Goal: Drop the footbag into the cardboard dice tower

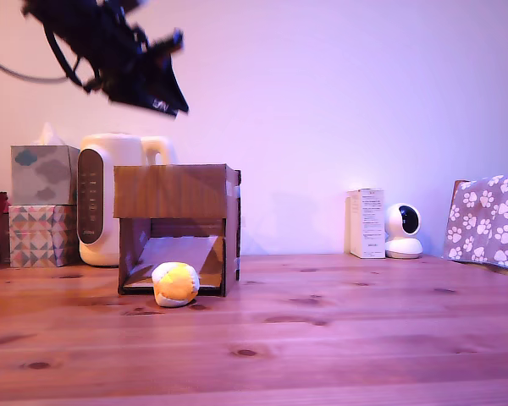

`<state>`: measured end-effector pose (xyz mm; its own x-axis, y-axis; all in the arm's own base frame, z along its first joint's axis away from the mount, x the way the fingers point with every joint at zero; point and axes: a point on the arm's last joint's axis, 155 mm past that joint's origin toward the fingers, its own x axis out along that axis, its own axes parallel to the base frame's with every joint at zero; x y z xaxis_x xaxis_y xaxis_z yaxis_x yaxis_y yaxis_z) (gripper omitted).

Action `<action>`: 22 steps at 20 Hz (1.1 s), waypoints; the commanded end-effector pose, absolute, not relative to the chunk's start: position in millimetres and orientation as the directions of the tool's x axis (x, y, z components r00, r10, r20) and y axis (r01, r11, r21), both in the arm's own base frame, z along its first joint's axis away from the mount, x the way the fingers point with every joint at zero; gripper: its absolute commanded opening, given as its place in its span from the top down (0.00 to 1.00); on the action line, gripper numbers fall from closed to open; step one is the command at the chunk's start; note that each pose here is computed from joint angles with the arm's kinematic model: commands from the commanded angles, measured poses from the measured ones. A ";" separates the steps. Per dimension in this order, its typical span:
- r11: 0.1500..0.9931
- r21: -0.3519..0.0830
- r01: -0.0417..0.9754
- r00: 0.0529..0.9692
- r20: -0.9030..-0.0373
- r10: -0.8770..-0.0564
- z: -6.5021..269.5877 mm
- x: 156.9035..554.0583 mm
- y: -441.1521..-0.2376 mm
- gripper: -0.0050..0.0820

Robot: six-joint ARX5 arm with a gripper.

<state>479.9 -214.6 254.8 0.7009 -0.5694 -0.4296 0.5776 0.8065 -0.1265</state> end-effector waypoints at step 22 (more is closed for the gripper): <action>0.826 -0.120 0.551 0.782 -0.271 -0.561 188.0 344.5 -162.3 0.97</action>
<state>347.4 -165.8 192.1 0.7766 -0.5671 -0.2745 0.5589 0.8212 -0.1154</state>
